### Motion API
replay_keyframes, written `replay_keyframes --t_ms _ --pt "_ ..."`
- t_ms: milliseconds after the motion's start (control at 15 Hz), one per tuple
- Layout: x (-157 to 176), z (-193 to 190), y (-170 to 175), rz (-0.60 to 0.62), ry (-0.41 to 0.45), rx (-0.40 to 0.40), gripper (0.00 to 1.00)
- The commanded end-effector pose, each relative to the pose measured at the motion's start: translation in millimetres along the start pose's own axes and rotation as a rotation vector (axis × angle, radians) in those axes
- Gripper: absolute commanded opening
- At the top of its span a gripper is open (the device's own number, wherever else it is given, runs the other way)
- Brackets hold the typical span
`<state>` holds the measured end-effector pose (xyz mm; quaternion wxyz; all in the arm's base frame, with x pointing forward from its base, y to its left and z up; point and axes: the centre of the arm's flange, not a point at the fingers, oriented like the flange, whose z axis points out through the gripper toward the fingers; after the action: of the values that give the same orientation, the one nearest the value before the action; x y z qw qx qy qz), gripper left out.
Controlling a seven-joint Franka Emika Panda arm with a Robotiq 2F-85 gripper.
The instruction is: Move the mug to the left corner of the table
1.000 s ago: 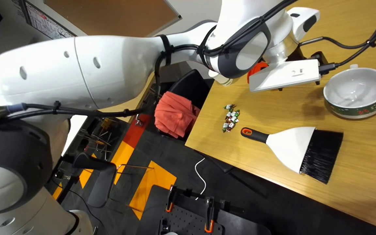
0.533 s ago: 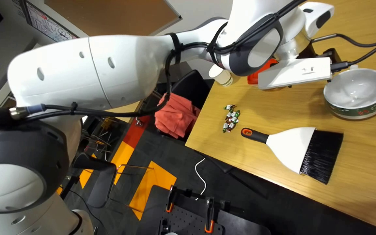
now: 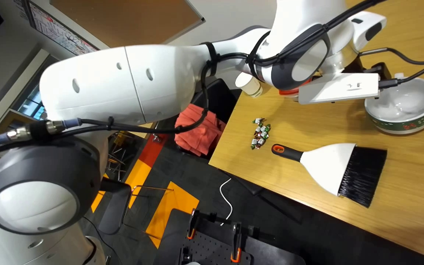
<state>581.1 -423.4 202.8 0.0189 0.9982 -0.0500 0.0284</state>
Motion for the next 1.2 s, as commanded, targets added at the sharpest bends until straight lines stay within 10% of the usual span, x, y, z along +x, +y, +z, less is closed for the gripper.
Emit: replay_keyframes --t_ms 0,800,1133 --pt "8.8 8.8 4.2 0.011 -0.002 0.005 1.0" --pt "10.9 16.8 8.6 0.014 -0.005 0.002 0.05" --pt "12.1 12.4 14.6 0.018 0.0 -0.009 0.02"
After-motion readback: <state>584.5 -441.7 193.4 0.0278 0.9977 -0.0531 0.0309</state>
